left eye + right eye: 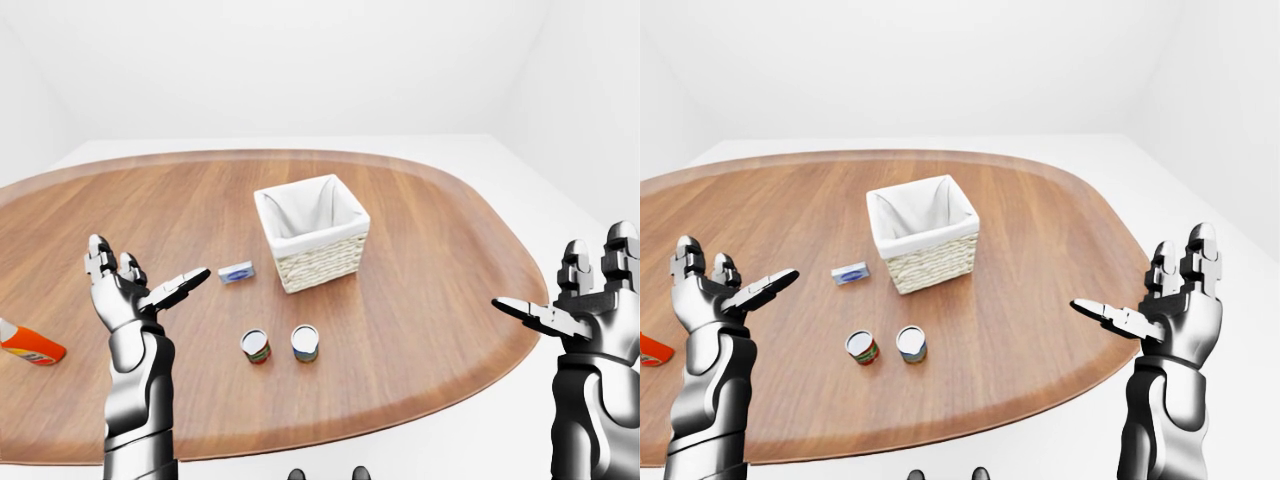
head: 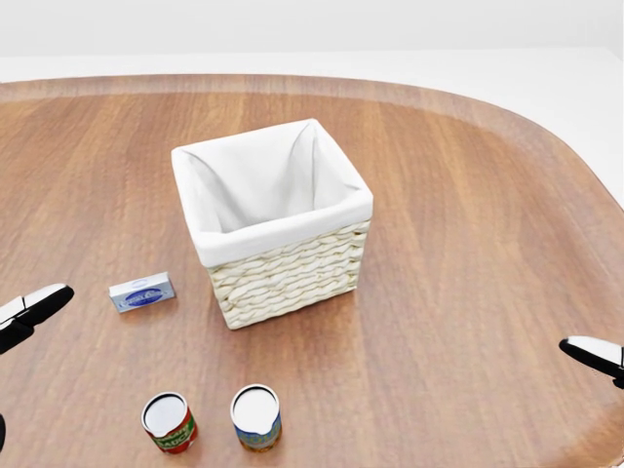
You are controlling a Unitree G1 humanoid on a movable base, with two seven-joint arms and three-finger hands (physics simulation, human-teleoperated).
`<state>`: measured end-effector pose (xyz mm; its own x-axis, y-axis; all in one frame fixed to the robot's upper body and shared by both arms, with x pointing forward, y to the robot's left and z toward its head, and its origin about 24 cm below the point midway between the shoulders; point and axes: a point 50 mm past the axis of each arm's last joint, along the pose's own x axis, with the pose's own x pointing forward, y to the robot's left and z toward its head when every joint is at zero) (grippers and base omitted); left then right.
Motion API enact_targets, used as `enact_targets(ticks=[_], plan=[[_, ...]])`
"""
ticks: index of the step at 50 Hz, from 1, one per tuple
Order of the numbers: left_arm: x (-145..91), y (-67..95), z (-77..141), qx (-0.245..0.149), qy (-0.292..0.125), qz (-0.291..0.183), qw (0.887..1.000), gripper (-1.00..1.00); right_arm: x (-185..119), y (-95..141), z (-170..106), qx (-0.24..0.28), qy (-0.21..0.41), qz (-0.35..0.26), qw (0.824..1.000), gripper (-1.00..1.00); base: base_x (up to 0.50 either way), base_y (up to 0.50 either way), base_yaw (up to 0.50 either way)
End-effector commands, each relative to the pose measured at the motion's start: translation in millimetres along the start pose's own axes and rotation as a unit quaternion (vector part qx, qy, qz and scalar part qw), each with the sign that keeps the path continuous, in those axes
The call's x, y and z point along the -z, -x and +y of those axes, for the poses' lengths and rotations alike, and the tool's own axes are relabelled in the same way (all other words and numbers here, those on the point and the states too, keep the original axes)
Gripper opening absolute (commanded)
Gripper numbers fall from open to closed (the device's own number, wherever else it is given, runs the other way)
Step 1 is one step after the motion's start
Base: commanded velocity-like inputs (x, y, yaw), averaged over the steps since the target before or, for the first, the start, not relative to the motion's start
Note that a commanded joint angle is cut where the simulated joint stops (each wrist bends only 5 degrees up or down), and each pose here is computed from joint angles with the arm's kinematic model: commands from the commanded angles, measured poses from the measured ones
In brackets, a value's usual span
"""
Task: Pick up the tomato sauce, and put it in the basket.
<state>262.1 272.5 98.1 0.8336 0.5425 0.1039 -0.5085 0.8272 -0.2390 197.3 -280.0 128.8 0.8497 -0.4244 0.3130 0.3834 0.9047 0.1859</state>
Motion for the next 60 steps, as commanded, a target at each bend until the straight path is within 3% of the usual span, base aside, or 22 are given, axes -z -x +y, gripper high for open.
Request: enact_targets(ticks=[1,18,25,33,36,39,40,42,43,44,46,49,53,54,59,60], plan=[[1.2,-0.2,0.1,0.000,0.000,0.001,1.000,1.00,0.5,-0.2,0.3,-0.001,0.001,0.001,1.000,1.00,0.29,0.00,0.00],[1.6,0.5,1.2,0.001,-0.001,0.001,1.000,1.00,4.2,2.3,-1.5,0.003,-0.005,0.007,1.000,1.00,0.28,0.00,0.00],[-7.4,13.1,-21.9,0.085,-0.075,-0.033,0.993,1.00,4.6,3.0,-0.6,0.000,-0.006,0.008,1.000,1.00,0.00,0.00,0.00],[-4.4,22.3,-36.4,0.141,-0.149,-0.047,0.978,1.00,6.0,2.5,-0.1,-0.001,-0.006,0.008,1.000,1.00,0.00,0.00,0.00],[-3.8,34.0,-45.2,0.178,-0.218,-0.064,0.957,1.00,5.7,2.2,0.1,-0.002,-0.005,0.008,1.000,1.00,0.00,0.00,0.00],[1.8,44.9,-51.1,0.201,-0.301,-0.074,0.929,1.00,5.5,2.2,0.3,-0.002,-0.005,0.007,1.000,1.00,0.00,0.00,0.00],[5.3,48.9,-51.7,0.208,-0.339,-0.076,0.915,1.00,5.4,2.3,0.5,-0.003,-0.005,0.007,1.000,1.00,0.00,0.00,0.00],[13.5,51.6,-51.3,0.218,-0.373,-0.063,0.900,1.00,5.2,2.1,1.0,-0.003,-0.005,0.007,1.000,1.00,0.00,0.00,0.00],[15.0,52.2,-51.1,0.220,-0.377,-0.059,0.898,1.00,5.2,2.1,1.0,-0.003,-0.005,0.007,1.000,1.00,0.00,0.00,0.00],[25.2,57.4,-51.0,0.238,-0.413,-0.046,0.878,1.00,5.1,2.0,1.0,-0.003,-0.005,0.007,1.000,1.00,0.00,0.00,0.00],[29.4,60.4,-50.5,0.244,-0.428,-0.037,0.869,1.00,4.5,1.8,0.8,-0.003,-0.005,0.007,1.000,1.00,0.00,0.00,0.00],[24.3,70.3,-48.6,0.265,-0.469,-0.043,0.841,1.00,3.8,1.2,1.5,-0.004,-0.004,0.007,1.000,1.00,0.00,0.00,0.00],[26.8,74.4,-44.0,0.266,-0.502,-0.035,0.822,1.00,3.5,1.2,2.0,-0.005,-0.005,0.007,1.000,1.00,0.00,0.00,0.00],[29.2,75.4,-42.1,0.263,-0.521,-0.033,0.812,1.00,2.8,1.2,1.9,-0.005,-0.005,0.006,1.000,1.00,0.00,0.00,0.00],[43.8,79.6,-35.2,0.271,-0.565,-0.010,0.779,1.00,2.3,0.9,2.2,-0.005,-0.005,0.005,1.000,1.00,0.00,0.00,0.00],[46.8,82.2,-33.7,0.276,-0.579,-0.017,0.767,1.00,3.0,0.9,2.2,-0.005,-0.004,0.006,1.000,1.00,0.00,0.00,0.00]])
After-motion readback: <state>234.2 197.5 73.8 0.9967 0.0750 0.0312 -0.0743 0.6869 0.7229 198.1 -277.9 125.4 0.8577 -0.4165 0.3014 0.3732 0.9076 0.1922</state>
